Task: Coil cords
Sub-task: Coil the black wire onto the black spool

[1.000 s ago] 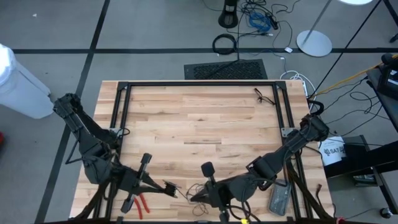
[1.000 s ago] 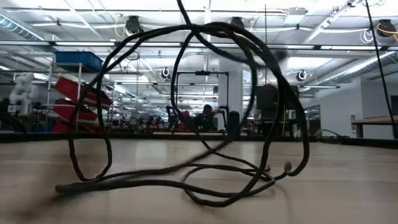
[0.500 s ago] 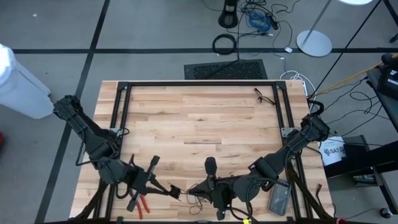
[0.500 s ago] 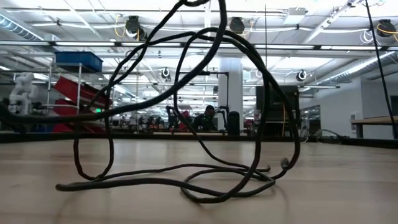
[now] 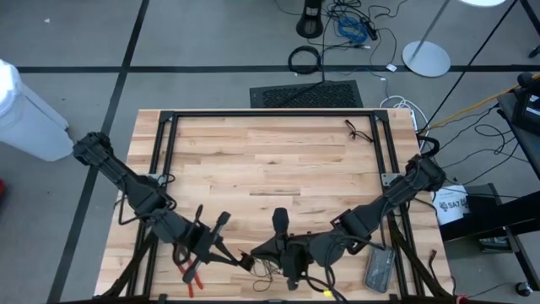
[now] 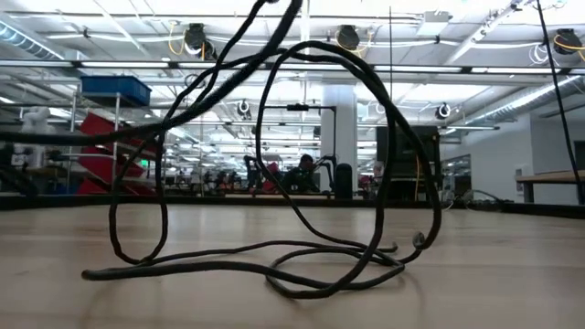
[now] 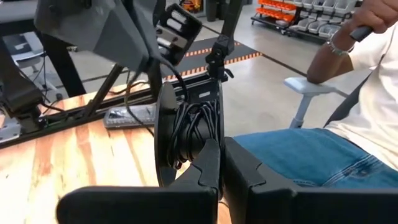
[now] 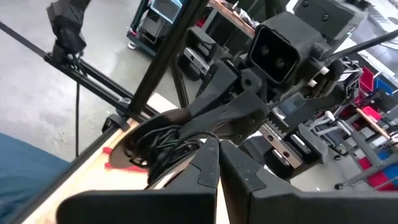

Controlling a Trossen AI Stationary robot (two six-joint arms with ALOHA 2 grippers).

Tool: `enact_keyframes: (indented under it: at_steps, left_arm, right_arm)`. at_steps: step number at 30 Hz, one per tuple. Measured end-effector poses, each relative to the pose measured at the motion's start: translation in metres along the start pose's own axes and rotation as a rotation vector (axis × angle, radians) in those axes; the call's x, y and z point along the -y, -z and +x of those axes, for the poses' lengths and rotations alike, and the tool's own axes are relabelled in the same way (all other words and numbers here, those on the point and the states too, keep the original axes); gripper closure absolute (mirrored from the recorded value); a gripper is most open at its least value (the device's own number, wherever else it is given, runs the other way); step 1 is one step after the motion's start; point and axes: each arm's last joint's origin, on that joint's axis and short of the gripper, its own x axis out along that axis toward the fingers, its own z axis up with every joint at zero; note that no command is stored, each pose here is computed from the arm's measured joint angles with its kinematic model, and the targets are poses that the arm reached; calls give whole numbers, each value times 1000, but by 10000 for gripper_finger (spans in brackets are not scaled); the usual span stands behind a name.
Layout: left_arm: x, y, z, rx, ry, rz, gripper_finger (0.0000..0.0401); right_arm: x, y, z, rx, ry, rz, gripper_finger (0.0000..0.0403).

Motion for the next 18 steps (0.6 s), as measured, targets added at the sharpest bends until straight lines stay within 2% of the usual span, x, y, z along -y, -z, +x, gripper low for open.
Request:
enact_keyframes:
  at_steps: [6,10,18]
  left_arm:
    - [-3,3,6,-9,7,-1,393]
    - [-4,4,8,-9,3,-2,393]
    - [-5,2,9,6,64,1,393]
  right_arm:
    - [1,6,11,-1,14,-26,403]
    - [7,9,14,13,-23,-5,403]
    - [15,13,20,38,-83,6,403]
